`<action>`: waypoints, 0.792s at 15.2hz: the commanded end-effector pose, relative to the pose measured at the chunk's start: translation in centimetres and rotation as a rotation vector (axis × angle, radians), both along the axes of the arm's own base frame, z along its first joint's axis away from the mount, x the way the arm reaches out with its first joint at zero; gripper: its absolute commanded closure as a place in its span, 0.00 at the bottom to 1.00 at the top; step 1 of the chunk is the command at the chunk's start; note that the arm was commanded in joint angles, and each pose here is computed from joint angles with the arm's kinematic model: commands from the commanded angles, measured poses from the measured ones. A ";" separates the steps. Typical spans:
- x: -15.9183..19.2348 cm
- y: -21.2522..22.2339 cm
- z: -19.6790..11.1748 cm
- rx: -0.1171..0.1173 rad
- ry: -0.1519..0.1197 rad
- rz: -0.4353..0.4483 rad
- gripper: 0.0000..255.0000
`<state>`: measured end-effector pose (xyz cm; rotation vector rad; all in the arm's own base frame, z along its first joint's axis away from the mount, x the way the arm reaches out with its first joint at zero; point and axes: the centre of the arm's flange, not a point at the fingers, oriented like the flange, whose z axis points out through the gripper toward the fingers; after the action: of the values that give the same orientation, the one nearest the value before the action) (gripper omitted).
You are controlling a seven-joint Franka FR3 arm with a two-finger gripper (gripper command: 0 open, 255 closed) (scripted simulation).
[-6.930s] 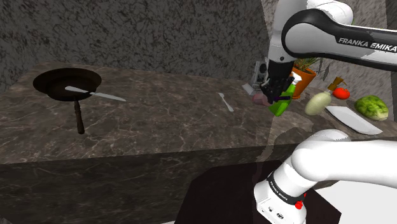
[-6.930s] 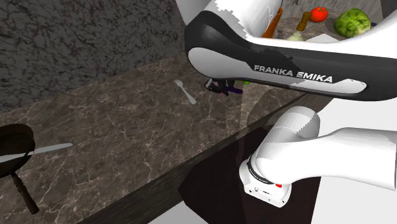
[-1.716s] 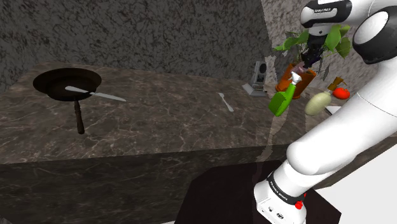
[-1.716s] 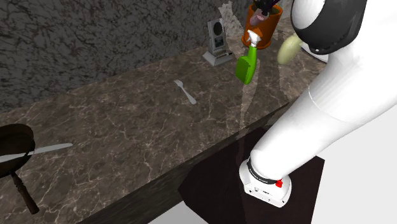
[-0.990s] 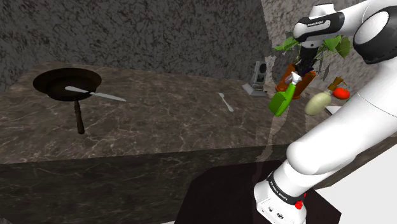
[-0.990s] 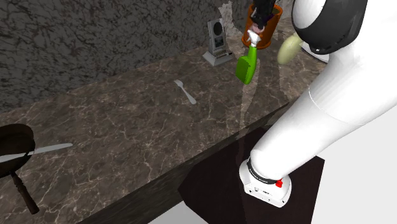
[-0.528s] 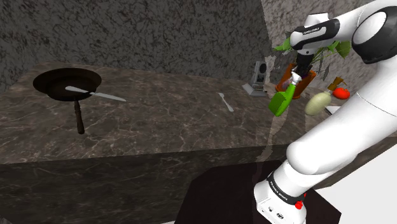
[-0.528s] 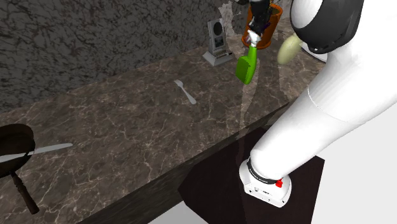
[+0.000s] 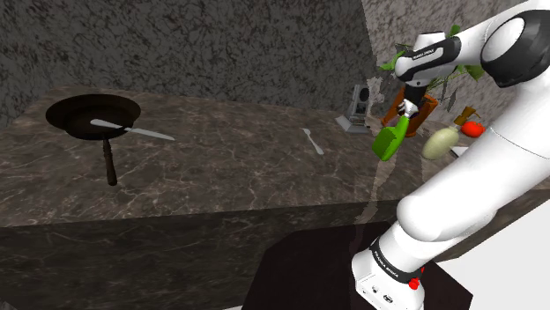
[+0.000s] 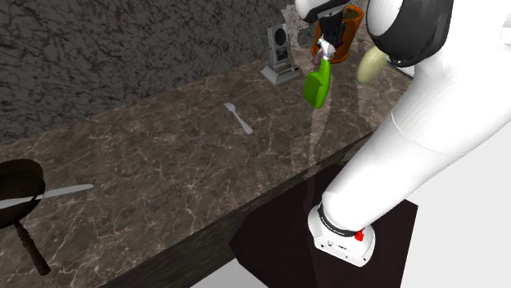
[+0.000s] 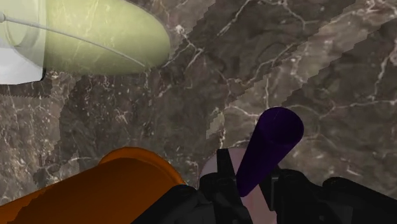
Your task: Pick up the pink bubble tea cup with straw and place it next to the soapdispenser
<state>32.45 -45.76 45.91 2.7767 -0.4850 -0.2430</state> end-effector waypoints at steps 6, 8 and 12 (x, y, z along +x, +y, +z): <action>-0.1 0.0 -3.8 -0.001 -0.001 0.000 1.00; -0.1 0.0 -4.8 -0.001 -0.001 0.000 1.00; -0.1 0.0 -7.0 -0.001 -0.001 0.000 1.00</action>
<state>31.24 -45.89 39.81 2.7865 -0.5180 -0.2982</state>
